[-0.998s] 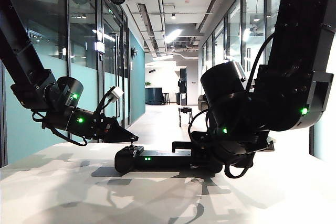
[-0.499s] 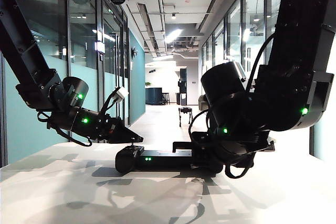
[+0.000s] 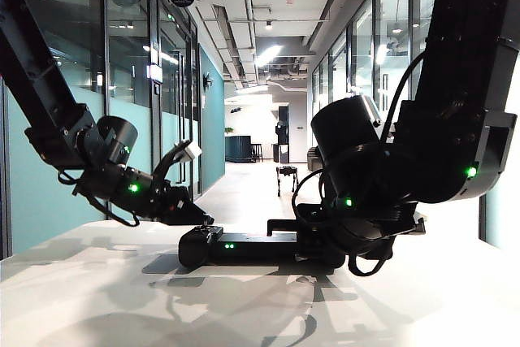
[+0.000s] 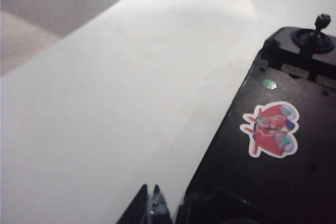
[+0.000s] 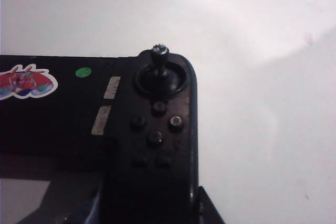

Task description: Push the left joystick on the remote control sitting on the white table backward to make the robot dog back up in a straight line until it returns close to you.

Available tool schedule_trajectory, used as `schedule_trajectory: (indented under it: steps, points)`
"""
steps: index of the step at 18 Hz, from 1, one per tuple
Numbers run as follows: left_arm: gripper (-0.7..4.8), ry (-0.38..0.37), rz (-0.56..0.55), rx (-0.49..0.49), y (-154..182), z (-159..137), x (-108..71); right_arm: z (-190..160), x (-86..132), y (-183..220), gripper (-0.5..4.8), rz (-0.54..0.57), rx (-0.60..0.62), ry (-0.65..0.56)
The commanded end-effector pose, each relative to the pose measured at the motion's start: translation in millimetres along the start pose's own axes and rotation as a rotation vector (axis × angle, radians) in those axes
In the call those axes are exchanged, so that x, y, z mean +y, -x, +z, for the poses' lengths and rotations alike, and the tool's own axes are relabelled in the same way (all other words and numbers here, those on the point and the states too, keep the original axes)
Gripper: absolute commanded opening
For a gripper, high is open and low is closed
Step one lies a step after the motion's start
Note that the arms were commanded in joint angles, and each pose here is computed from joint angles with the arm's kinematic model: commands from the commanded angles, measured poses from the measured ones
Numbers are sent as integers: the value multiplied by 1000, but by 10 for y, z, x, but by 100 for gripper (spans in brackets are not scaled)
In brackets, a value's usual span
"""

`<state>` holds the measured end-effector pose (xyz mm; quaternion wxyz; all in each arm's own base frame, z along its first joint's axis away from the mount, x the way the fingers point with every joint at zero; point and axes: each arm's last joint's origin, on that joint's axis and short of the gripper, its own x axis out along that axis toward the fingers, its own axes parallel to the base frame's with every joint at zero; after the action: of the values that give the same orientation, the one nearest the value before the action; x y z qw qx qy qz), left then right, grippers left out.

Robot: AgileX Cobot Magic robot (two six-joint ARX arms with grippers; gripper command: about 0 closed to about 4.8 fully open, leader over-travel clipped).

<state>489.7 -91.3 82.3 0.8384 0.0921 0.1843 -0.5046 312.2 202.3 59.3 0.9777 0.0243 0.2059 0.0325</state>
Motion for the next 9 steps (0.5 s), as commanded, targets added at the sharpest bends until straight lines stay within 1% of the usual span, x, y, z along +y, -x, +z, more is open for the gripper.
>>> schedule_trajectory:
  steps: [1, 2, 4, 9]
  points:
    - [-6, -43, -21, 6, 31, 99, -9, 32, 5, 1, 144, -10, -17, -1]
    - [-6, -72, -42, 30, 35, 106, -11, 32, 5, 1, 144, -10, -16, -1]
    - [-6, -96, -60, 56, 46, 154, 2, 32, 5, 1, 144, -10, -16, -1]
    - [-6, -103, -111, 40, 31, 159, -19, 32, 5, 1, 144, -10, -16, 0]
